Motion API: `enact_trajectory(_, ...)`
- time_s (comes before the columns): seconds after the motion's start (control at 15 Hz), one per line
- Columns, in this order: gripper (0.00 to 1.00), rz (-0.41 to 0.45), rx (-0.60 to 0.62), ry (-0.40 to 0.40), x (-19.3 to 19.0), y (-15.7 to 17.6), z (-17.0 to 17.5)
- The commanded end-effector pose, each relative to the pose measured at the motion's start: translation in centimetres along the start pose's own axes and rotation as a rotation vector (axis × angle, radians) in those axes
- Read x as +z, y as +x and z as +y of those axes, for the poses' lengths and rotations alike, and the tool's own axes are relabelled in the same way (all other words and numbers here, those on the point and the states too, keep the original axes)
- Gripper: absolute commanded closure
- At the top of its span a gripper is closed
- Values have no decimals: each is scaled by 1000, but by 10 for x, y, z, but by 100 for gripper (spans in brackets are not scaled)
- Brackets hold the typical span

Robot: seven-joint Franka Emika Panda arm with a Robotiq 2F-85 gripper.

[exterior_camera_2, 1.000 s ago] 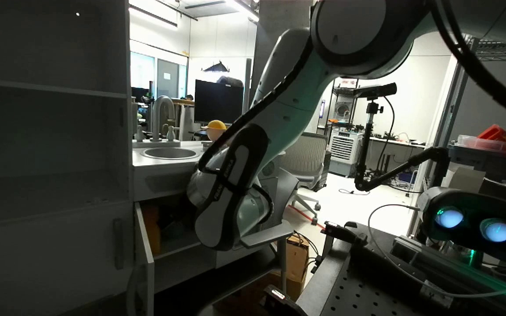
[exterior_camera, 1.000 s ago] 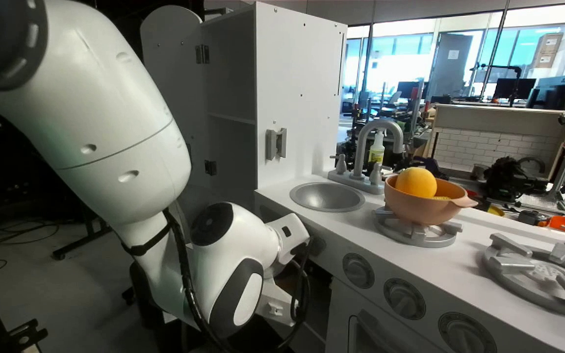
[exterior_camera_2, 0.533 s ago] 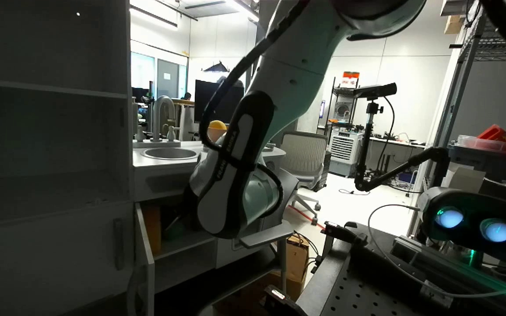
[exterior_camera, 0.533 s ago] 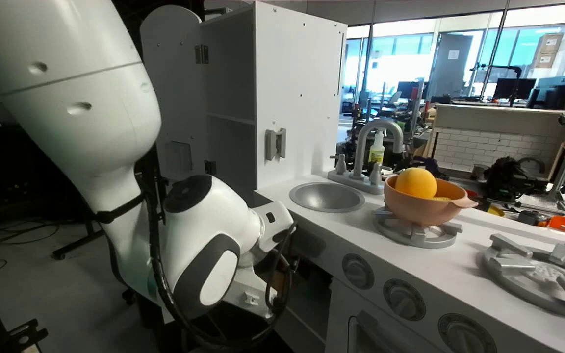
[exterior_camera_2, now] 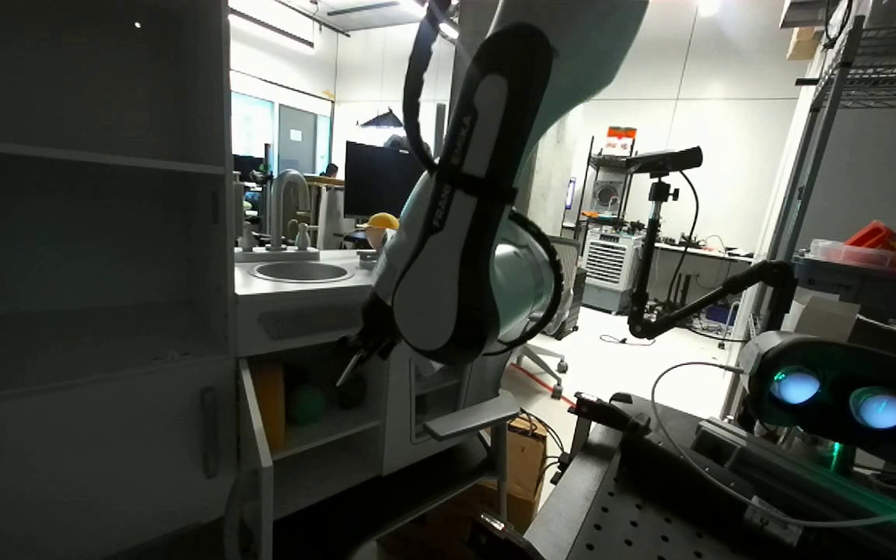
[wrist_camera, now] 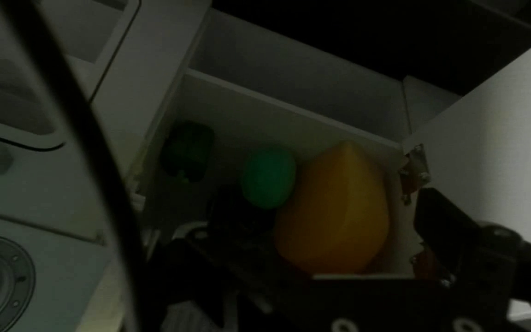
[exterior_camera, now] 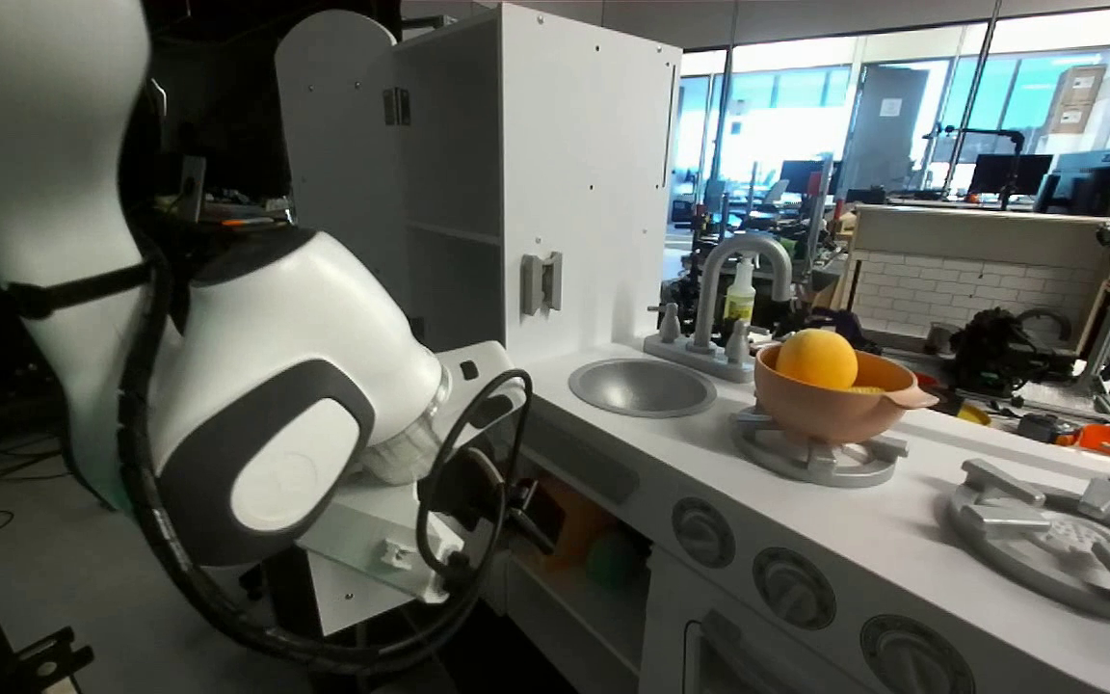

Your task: Put the green pepper and green plushy in the open cabinet

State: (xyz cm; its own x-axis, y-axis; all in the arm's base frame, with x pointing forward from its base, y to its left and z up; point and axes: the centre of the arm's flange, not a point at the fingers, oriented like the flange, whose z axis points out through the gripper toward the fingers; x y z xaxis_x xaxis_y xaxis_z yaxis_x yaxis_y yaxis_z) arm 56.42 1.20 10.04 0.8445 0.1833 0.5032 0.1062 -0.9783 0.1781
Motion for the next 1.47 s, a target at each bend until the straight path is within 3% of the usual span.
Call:
enact_trajectory(0.0, 0, -18, 4, 4, -88, -17, -13)
enact_trajectory(0.4, 0, -19, 4, 94, -184, -17, -75)
enact_trajectory(0.67, 0, -3, -20, 139, -235, 1, -131)
enact_trajectory(1.0, 0, -28, -87, 180, -221, 27, -157)
enact_trajectory(1.4, 0, -121, -169, 185, -184, 75, -188)
